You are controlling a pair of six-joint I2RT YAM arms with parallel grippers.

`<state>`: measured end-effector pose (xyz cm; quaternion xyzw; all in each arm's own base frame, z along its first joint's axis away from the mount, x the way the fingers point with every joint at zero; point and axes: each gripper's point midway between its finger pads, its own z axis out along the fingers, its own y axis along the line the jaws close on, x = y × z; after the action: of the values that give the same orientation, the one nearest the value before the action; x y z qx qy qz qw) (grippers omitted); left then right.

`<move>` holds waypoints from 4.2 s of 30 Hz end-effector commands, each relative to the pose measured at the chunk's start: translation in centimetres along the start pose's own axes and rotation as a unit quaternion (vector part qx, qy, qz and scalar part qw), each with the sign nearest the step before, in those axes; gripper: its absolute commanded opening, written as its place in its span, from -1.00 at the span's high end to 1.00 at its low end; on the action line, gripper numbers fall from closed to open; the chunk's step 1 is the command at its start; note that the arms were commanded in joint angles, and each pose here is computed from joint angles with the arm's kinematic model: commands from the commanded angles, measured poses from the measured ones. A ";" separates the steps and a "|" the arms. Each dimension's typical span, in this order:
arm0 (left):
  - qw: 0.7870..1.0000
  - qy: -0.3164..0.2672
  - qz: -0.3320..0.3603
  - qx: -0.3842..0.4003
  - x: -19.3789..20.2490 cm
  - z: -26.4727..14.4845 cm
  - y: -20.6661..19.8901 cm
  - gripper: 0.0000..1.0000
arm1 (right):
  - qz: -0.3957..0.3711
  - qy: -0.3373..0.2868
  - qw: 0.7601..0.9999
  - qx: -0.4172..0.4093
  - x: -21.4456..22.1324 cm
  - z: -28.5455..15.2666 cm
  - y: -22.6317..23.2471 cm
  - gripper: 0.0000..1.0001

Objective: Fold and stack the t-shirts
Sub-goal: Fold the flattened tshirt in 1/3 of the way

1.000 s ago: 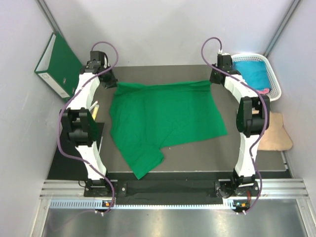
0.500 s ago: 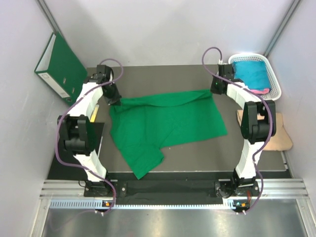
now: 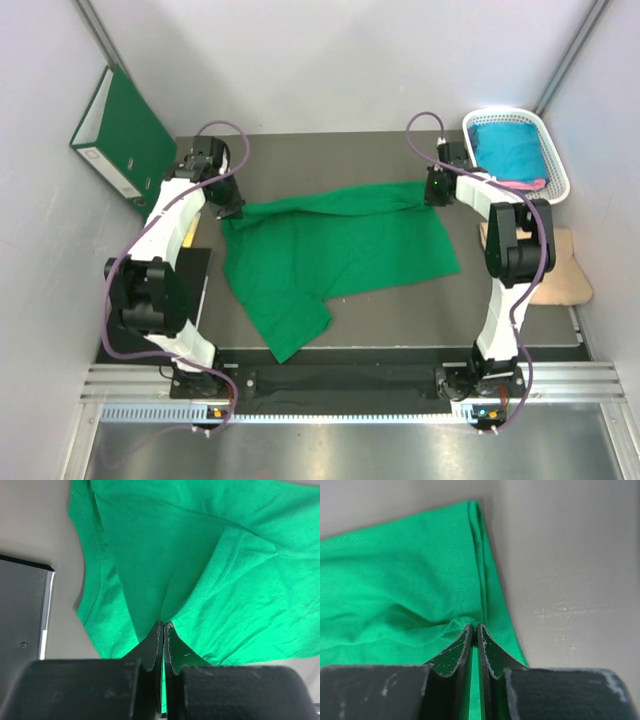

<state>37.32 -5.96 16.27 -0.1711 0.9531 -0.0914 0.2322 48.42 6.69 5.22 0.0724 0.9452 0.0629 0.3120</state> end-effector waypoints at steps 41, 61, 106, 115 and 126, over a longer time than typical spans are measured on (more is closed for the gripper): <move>0.990 0.112 0.076 0.039 6.1 10.6 -3.8 -0.29 | 0.038 -0.052 0.998 0.026 -3.8 -4.8 -1.2 -1.00; 0.986 0.094 0.128 0.057 8.2 5.5 -5.9 1.00 | 0.053 -0.052 0.997 0.019 -2.2 -5.8 -1.5 -0.99; 0.987 0.108 -0.018 -0.115 -4.6 19.3 4.9 1.00 | 0.116 -0.003 0.993 -0.016 -4.2 5.1 0.9 0.12; 0.995 0.030 -0.033 -0.088 -10.1 20.2 2.8 1.00 | 0.112 -0.011 0.993 -0.033 -6.3 7.0 1.8 0.96; 0.998 -0.016 -0.048 -0.044 -13.0 22.4 0.9 1.00 | 0.142 -0.051 0.988 0.029 -9.0 6.6 -1.9 1.00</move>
<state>54.01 -2.25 3.15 -0.2154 0.9606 -0.0317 0.1729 57.96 7.67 3.46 0.1779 0.9241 0.1154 0.3181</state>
